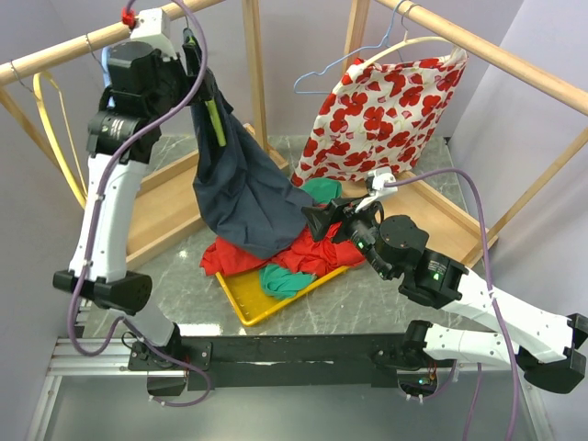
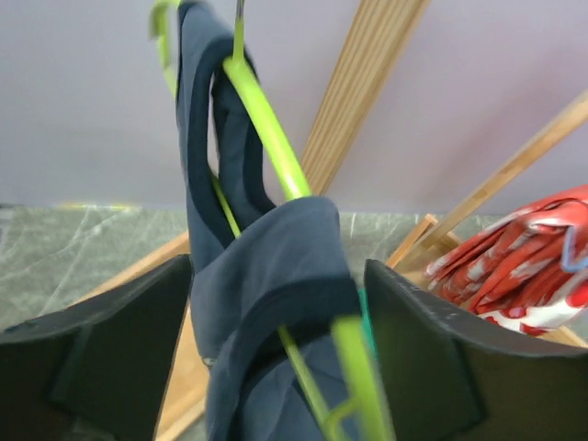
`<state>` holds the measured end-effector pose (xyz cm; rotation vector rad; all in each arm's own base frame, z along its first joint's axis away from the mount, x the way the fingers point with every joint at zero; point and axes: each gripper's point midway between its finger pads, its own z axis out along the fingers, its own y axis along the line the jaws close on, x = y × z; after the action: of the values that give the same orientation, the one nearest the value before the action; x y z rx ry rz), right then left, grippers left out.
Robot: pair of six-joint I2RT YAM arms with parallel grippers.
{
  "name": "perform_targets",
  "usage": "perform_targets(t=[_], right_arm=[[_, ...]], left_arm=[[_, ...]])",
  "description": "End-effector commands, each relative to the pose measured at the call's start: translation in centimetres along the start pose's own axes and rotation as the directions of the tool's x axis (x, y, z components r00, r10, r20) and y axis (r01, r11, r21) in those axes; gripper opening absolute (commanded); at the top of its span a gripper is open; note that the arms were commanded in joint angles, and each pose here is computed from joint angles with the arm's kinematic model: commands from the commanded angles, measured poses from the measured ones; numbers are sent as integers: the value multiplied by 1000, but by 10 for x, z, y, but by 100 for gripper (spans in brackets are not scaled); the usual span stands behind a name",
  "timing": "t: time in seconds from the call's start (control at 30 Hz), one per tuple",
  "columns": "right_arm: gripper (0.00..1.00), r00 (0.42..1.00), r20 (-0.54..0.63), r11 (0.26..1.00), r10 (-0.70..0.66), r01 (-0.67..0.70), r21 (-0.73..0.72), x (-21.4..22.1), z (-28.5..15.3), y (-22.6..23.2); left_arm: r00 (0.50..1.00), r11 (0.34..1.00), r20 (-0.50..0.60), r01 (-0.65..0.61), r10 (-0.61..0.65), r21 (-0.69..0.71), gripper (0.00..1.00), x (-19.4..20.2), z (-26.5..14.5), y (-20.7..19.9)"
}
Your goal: Place the tank top on the hanger
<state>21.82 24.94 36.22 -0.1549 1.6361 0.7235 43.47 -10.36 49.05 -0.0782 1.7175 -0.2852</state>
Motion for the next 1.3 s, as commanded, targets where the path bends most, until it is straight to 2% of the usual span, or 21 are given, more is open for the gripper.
perform_targets(t=[0.0,0.1,0.17,0.33,0.53,0.57,0.7,0.8,0.93,0.97,1.03,1.27], right_arm=[[83,999,37,999,32,-31,-23,-14,-1,7],[83,999,32,999,32,-31,-19,-11,-2,5],[83,999,32,999,34,-34,-16,-10,-4,3],[84,998,48,999,50,-50,3,-10,-13,-7],[84,995,58,996,76,-78,41,-3,-24,-23],[84,996,52,996,75,-77,49,0,-26,-26],[85,995,47,991,84,-88,95,15,-35,-45],[86,995,51,987,88,-94,133,23,-41,-58],[88,994,51,981,94,-101,163,31,-45,-67],[88,995,48,981,93,-99,168,32,-44,-68],[88,995,38,981,93,-98,170,36,-43,-68],[88,996,0,983,92,-91,160,43,-37,-61]], left_arm=[[984,998,178,-1,-11,68,88,-55,-47,-12],[974,993,228,-19,-7,113,96,-71,-70,-19],[966,979,258,-36,-17,200,99,-80,-90,-34],[969,896,247,-90,-22,435,99,-72,-132,-83],[996,826,88,-76,32,559,99,13,-153,-135],[998,824,28,-58,51,564,99,42,-151,-136],[989,809,-115,-7,93,587,99,120,-162,-144],[967,811,-227,41,115,584,99,178,-167,-140],[921,862,-373,100,109,497,99,251,-158,-125],[910,907,-398,65,117,415,99,274,-144,-110],[891,939,-434,28,131,342,100,301,-131,-100],[876,977,-452,-92,171,192,99,346,-86,-83]])
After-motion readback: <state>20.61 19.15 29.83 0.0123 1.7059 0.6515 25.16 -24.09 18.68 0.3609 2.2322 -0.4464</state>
